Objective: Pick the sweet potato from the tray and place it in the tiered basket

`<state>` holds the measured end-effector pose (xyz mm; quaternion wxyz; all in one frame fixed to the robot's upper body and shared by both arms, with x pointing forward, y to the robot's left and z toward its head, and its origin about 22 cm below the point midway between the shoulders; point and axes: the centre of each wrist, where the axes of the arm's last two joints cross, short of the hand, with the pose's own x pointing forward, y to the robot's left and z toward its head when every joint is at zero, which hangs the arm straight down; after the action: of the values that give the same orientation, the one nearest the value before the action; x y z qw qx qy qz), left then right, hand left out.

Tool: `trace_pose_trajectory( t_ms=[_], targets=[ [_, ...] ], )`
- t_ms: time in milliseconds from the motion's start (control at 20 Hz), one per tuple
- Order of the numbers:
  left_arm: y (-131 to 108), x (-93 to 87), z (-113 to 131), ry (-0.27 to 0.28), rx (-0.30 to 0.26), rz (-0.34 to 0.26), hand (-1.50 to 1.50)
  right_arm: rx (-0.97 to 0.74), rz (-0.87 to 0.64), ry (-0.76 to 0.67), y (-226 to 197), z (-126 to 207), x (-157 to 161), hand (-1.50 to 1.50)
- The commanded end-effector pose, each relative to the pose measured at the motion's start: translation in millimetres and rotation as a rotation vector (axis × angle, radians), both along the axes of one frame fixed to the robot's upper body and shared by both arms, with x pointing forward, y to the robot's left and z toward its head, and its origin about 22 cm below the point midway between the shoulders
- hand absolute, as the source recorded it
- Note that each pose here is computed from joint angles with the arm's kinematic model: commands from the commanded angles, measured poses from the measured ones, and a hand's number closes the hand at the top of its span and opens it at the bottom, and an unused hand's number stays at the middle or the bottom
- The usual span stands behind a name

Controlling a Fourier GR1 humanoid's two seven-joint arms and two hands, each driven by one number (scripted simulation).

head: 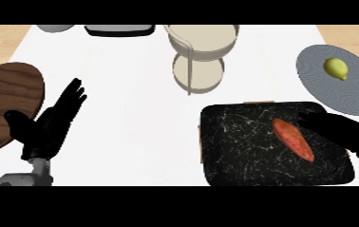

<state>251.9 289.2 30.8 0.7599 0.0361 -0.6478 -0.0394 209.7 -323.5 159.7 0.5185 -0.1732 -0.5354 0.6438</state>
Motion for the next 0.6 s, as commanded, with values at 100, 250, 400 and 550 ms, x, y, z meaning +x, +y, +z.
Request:
trace_pose_trajectory(
  t_ms=[100, 250, 400, 550],
  targets=[
    [9, 6.7, 11, 0.007, 0.003, -0.003, 0.00, -0.028, -0.071, -0.006, 36, -42, -12, -1.50],
    [0, 4.5, 2, -0.003, -0.018, -0.008, 0.00, -0.088, -0.113, 0.008, 15, -57, 18, -1.50],
    [9, 5.8, 2, -0.012, 0.010, -0.011, 0.00, -0.110, -0.120, 0.017, 26, -88, 10, -1.50],
    [8, 7.3, -2, 0.003, -0.005, 0.000, 0.00, -0.099, -0.131, 0.000, 11, -88, 7, -1.50]
  ],
)
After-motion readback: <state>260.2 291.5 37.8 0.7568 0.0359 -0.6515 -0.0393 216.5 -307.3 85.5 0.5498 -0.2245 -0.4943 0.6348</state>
